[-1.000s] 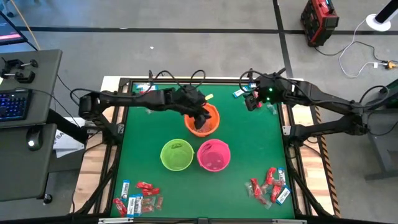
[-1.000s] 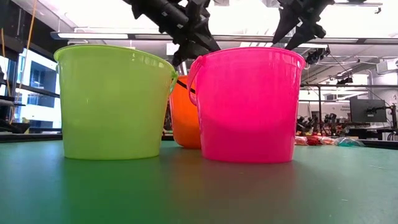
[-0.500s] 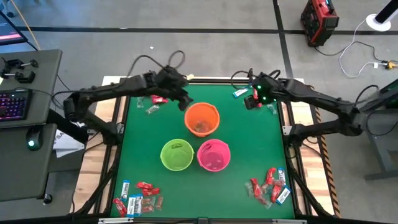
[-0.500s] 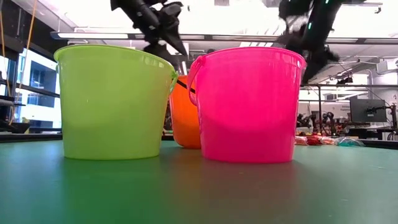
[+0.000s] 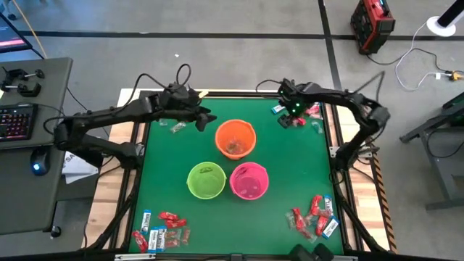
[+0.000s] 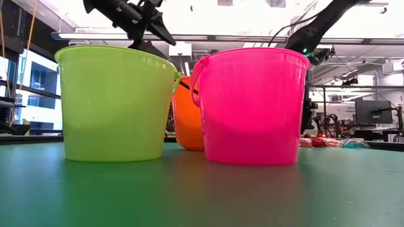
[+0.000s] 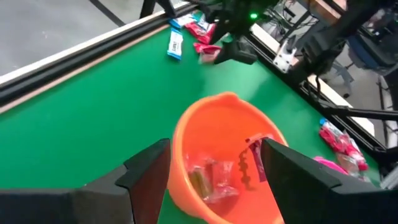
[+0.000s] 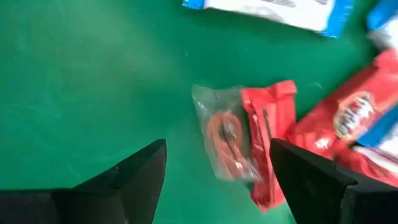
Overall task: Sort candy by brand, put in halloween buckets
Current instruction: Put the orange gummy into the orange bucket
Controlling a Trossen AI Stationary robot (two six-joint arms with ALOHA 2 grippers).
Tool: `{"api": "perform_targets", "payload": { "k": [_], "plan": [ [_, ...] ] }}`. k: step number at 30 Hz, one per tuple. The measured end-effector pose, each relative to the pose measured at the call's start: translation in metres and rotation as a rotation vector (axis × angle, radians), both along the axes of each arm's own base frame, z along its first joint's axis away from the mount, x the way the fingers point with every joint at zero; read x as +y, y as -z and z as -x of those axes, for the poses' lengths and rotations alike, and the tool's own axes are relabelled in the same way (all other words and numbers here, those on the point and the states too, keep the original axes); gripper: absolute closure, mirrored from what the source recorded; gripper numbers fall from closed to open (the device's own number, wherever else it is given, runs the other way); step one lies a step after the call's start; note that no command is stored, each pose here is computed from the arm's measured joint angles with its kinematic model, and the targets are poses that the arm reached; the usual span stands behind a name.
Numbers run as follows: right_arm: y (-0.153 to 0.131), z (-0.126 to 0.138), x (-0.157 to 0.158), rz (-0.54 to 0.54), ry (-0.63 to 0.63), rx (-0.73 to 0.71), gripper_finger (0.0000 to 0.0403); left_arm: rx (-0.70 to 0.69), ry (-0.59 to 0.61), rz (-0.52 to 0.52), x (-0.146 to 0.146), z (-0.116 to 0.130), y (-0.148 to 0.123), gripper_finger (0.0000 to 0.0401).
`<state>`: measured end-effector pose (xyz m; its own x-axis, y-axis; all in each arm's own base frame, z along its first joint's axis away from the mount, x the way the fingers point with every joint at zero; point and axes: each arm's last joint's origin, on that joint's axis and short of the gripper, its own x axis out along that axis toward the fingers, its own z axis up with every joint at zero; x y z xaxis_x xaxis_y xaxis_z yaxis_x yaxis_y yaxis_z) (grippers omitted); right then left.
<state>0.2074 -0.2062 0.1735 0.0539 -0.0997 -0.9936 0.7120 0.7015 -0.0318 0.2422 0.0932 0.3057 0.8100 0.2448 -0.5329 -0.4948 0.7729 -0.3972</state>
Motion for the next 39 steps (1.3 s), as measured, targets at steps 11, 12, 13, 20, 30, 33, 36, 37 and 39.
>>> {"api": "perform_targets", "payload": {
  "k": [11,12,13,20,30,33,36,37,39],
  "plan": [
    [0.013,-0.004,-0.001,-0.036,-0.003,0.025,0.0294,-0.067,-0.032,-0.079,-0.012,0.012,-0.019,0.0160],
    [0.011,-0.004,0.000,-0.034,-0.001,0.022,0.0324,-0.080,-0.046,-0.097,-0.012,0.017,-0.023,0.0160],
    [0.009,-0.003,0.000,-0.031,0.000,0.018,0.0355,-0.092,-0.060,-0.117,-0.011,0.021,-0.027,0.0160],
    [-0.018,0.003,0.006,0.024,-0.001,-0.048,0.0380,-0.203,-0.178,-0.206,-0.011,0.059,-0.055,0.0160],
    [-0.117,-0.015,0.058,0.066,-0.087,-0.700,0.0400,-0.285,-0.304,-0.325,-0.016,0.097,-0.077,0.0160],
    [-0.138,-0.042,0.084,0.080,-0.198,-0.922,0.0401,-0.266,-0.324,-0.336,-0.013,0.096,-0.075,0.0160],
    [-0.141,-0.068,0.108,0.085,-0.288,-1.029,0.0401,-0.243,-0.330,-0.326,-0.009,0.091,-0.072,0.0160],
    [-0.139,-0.076,0.113,0.088,-0.306,-1.047,0.0400,-0.234,-0.330,-0.320,-0.007,0.088,-0.070,0.0160],
    [-0.131,-0.089,0.123,0.087,-0.334,-1.046,0.0398,-0.221,-0.324,-0.313,-0.005,0.083,-0.067,0.0160]
  ]
}}
